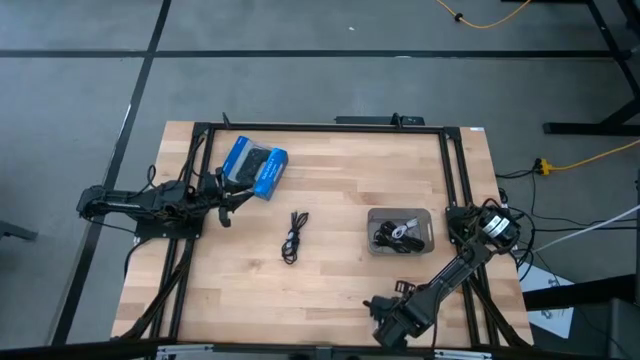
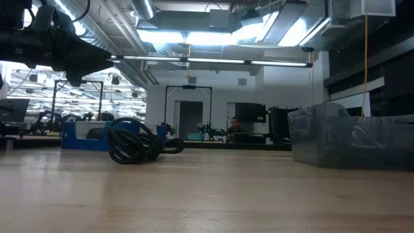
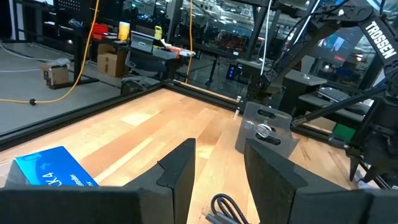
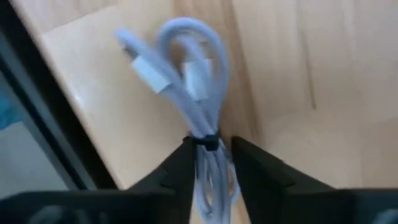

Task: Pick and place USB-C Cables
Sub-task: Put the light purple charger cable into the black bin

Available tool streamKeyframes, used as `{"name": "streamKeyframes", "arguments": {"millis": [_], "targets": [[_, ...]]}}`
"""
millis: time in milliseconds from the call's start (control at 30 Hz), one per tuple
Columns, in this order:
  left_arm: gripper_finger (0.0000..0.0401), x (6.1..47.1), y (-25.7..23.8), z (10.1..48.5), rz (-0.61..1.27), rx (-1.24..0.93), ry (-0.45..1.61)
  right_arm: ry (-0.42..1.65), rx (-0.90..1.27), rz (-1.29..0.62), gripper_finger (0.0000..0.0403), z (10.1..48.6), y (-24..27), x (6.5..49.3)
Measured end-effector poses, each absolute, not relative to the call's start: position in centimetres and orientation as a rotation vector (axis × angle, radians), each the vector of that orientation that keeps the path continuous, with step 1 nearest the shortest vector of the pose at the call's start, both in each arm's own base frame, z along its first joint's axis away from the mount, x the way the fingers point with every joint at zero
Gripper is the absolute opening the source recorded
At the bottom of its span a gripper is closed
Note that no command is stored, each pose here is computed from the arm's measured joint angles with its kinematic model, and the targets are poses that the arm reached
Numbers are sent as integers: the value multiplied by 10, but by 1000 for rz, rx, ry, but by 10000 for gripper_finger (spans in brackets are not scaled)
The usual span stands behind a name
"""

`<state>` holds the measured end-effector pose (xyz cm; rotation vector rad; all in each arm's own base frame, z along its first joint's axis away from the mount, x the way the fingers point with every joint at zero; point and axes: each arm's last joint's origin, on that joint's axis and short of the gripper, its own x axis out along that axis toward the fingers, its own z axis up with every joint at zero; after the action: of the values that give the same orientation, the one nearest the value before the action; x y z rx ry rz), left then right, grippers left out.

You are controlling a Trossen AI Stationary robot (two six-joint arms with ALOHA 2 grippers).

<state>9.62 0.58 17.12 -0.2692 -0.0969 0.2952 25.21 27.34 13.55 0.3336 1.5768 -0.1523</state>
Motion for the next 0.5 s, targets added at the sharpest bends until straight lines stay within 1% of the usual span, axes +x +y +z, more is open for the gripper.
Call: {"name": "streamKeyframes", "arguments": {"millis": [133, 167, 333, 433, 500], "targets": [[131, 96, 6, 171, 295, -269, -97, 1575, 366, -204, 29, 135, 270, 255], [131, 96, 6, 171, 295, -269, -97, 1578, 369, -206, 23, 136, 269, 256], [131, 96, 6, 171, 296, -269, -97, 1560, 347, -257, 23, 148, 267, 266], [131, 96, 6, 171, 296, -269, -97, 1485, 279, -268, 23, 174, 266, 280], [131, 96, 6, 171, 296, -269, -97, 1471, 172, -350, 23, 194, 258, 282]]}}
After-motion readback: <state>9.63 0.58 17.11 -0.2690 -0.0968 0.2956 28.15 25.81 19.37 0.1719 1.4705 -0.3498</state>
